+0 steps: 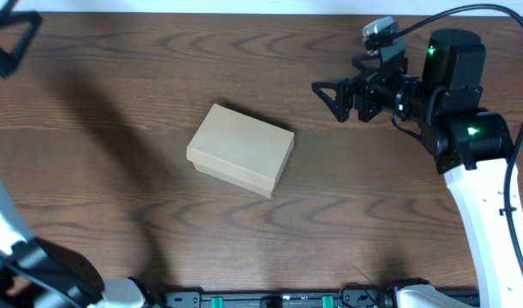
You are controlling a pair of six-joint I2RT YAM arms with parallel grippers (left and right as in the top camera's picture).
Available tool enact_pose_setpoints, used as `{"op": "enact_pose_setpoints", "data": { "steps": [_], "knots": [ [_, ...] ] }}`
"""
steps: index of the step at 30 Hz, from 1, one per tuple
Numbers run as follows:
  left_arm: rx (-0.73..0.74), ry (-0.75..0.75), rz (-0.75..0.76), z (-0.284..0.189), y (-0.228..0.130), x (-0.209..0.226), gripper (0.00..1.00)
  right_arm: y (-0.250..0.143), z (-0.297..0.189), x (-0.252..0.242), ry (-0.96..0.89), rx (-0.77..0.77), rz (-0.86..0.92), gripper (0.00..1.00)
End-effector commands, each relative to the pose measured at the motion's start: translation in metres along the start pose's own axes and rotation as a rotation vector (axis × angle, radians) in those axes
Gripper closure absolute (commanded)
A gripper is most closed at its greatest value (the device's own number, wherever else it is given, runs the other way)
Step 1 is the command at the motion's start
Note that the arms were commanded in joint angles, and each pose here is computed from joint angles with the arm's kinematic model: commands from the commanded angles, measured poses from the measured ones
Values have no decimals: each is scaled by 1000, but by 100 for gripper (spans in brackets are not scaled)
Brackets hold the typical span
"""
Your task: Pack container
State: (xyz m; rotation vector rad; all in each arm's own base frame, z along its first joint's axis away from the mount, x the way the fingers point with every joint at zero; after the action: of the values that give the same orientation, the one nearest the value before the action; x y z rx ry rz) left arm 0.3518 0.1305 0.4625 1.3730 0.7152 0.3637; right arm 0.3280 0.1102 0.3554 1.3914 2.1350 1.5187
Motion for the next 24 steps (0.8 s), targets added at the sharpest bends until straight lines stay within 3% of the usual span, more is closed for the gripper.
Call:
{"op": "enact_pose_setpoints", "data": {
  "steps": [1, 15, 19, 24],
  "knots": [
    [-6, 3, 31, 0, 19, 6, 5, 0, -1, -7, -95, 17, -57, 1],
    [-131, 102, 235, 0, 89, -5, 5, -14, 1, -19, -168, 97, -70, 1],
    [-190, 250, 218, 1, 103, 6, 5, -14, 1, -19, -168, 97, -70, 1],
    [-140, 509, 177, 9, 95, 24, 5, -14, 1, -19, -169, 97, -70, 1]
  ]
}}
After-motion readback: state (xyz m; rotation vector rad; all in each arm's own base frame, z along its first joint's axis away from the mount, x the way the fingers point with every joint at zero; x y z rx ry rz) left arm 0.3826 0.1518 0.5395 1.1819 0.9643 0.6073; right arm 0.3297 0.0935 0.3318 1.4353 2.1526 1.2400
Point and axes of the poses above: each gripper's point midway between its finger pads, its own z axis out along the fingers, its own x axis along the line the jaws close on, y = z × x, the point moved 6 cm from there along -z, back along the fingers, and after that the axes turned 6 degrees about z, right-handed, at the moved point
